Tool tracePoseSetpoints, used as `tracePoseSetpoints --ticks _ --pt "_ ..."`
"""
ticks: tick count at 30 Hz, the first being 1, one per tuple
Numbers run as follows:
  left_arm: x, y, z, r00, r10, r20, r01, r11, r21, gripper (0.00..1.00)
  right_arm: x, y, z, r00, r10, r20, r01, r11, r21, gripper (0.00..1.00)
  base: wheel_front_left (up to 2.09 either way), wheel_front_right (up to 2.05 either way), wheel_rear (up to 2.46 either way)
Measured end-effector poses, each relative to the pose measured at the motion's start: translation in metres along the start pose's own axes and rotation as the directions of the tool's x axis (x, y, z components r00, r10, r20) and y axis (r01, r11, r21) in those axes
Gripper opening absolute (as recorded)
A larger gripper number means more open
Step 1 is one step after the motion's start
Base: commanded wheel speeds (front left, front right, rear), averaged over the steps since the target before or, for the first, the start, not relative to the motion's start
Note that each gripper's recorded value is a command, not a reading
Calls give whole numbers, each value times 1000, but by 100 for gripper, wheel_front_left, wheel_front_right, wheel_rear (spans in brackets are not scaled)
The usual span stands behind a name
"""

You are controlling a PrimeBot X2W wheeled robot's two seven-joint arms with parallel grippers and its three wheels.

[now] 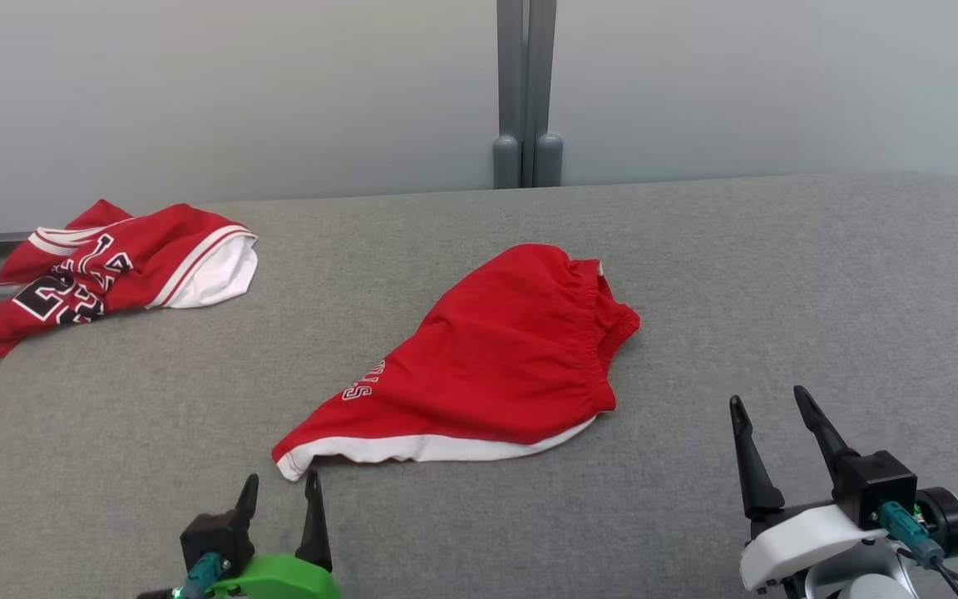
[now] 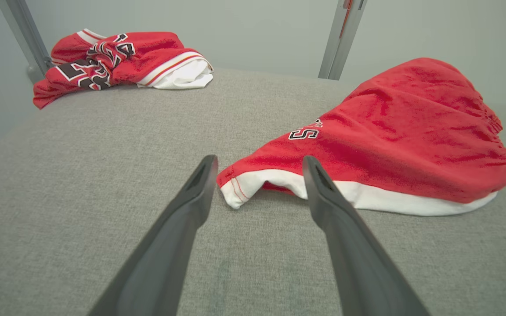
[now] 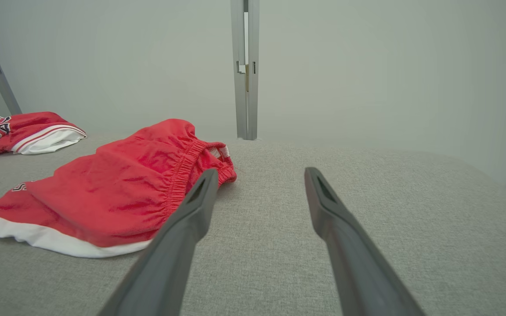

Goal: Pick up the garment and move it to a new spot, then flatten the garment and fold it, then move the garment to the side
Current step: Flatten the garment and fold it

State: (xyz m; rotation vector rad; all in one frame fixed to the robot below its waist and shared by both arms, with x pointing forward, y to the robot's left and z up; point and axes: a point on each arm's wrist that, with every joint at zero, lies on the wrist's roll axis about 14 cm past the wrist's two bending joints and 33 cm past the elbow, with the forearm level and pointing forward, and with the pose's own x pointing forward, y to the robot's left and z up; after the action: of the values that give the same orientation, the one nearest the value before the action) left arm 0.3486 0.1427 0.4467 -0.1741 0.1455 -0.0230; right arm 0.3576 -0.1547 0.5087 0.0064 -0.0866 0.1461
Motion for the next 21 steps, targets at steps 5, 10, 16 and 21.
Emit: tracePoseSetpoints --ticks 5,10,16,21 --pt "1 11 -36 988 33 -150 -46 995 -86 100 0 1 -5 1000 3 -16 -3 1000 3 100 0 0 0" --pt "13 15 -48 977 57 -205 -89 985 -148 100 -2 -5 -10 999 -15 -33 15 1000 -2 100 0 0 0" --pt "32 14 -52 972 67 -226 -105 981 -161 100 -3 -11 -17 998 -34 -54 33 999 -13 100 0 0 0" --pt "42 16 -64 960 83 -268 -132 977 -169 100 -1 -17 -20 997 -50 -65 49 999 -18 100 0 0 0"
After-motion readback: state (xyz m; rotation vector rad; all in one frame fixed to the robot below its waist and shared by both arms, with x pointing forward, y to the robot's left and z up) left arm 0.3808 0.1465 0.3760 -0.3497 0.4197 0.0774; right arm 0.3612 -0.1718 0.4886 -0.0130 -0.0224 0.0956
